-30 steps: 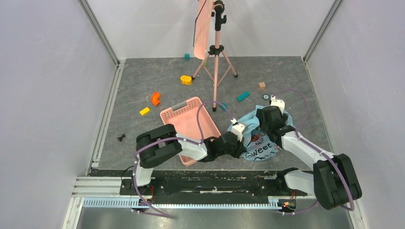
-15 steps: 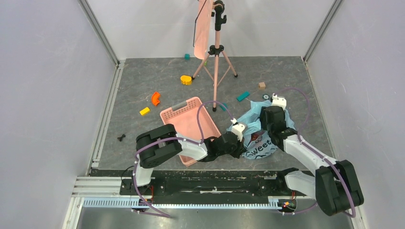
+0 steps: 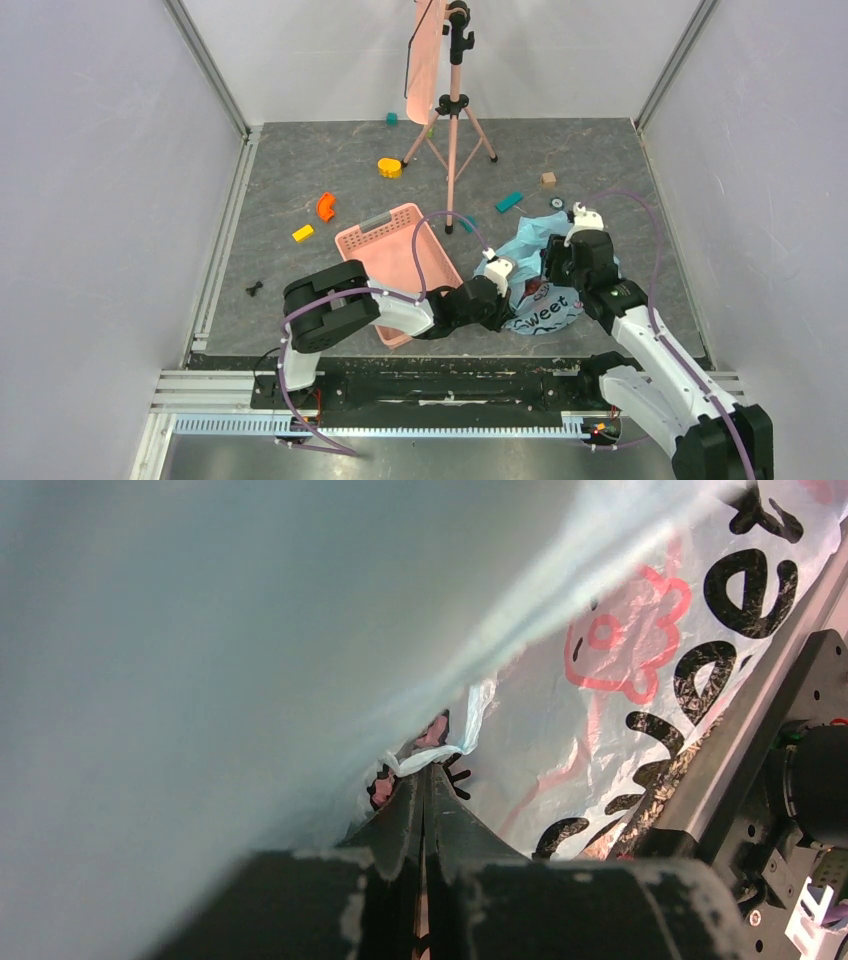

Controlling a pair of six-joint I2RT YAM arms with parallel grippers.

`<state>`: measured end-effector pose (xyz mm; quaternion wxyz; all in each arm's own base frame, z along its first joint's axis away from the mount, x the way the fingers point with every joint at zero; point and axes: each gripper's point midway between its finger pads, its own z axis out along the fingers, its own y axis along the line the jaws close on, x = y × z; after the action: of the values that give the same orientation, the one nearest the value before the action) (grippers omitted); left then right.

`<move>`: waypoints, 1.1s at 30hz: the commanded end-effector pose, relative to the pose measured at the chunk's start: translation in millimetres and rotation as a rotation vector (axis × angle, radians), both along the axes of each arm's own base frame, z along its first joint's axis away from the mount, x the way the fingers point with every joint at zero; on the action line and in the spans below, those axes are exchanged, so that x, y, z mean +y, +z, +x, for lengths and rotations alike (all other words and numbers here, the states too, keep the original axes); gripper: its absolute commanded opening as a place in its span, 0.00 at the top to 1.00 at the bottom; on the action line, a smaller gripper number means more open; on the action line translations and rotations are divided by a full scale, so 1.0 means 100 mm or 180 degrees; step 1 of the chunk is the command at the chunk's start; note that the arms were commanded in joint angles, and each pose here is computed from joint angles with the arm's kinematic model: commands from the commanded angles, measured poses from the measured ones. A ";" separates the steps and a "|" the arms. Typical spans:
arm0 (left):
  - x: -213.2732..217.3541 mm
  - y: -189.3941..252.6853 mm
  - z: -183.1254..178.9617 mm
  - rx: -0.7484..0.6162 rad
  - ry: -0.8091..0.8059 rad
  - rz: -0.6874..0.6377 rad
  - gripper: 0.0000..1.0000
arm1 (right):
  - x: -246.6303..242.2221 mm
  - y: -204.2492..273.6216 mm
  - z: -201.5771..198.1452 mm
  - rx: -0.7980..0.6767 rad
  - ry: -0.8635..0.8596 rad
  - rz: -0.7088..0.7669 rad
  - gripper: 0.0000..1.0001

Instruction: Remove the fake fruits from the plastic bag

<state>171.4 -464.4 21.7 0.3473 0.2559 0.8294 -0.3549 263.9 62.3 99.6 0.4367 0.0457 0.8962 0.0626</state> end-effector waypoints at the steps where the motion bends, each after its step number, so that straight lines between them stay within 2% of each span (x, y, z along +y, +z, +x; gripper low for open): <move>1: 0.07 0.12 0.04 0.0009 0.0106 -0.0007 0.98 | 0.36 0.01 -0.28 0.0278 0.0602 0.0440 0.62; 2: 0.08 0.12 0.05 0.0009 0.0115 -0.0012 0.98 | 0.41 -0.02 -0.32 0.0314 0.0676 0.0508 0.69; 4: 0.09 0.12 0.04 0.0016 0.0119 -0.0011 0.98 | 0.46 -0.08 -0.34 0.0333 0.0743 0.0580 0.75; 8: 0.10 0.11 0.04 0.0021 0.0125 -0.0009 0.98 | 0.28 -0.22 -0.23 0.0354 0.0444 0.0330 0.78; 12: 0.10 0.09 0.03 0.0037 0.0117 -0.0005 0.98 | 0.28 -0.23 0.02 0.0107 0.0390 0.0279 0.81; 21: 0.10 0.07 0.03 0.0048 0.0113 -0.0001 0.98 | 0.40 -0.08 0.44 -0.0377 0.0437 0.0349 0.71; 28: 0.10 0.06 0.02 0.0054 0.0100 0.0002 0.98 | 0.16 0.09 0.61 -0.0607 0.0026 0.0134 0.59; 33: 0.11 0.05 0.01 0.0060 0.0094 0.0016 0.98 | -0.04 0.11 0.72 -0.0637 -0.0277 -0.0131 0.47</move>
<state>170.5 -458.1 21.2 0.3443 0.2561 0.8335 -0.3480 309.1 77.8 81.7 0.4781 0.0394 0.8737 0.0810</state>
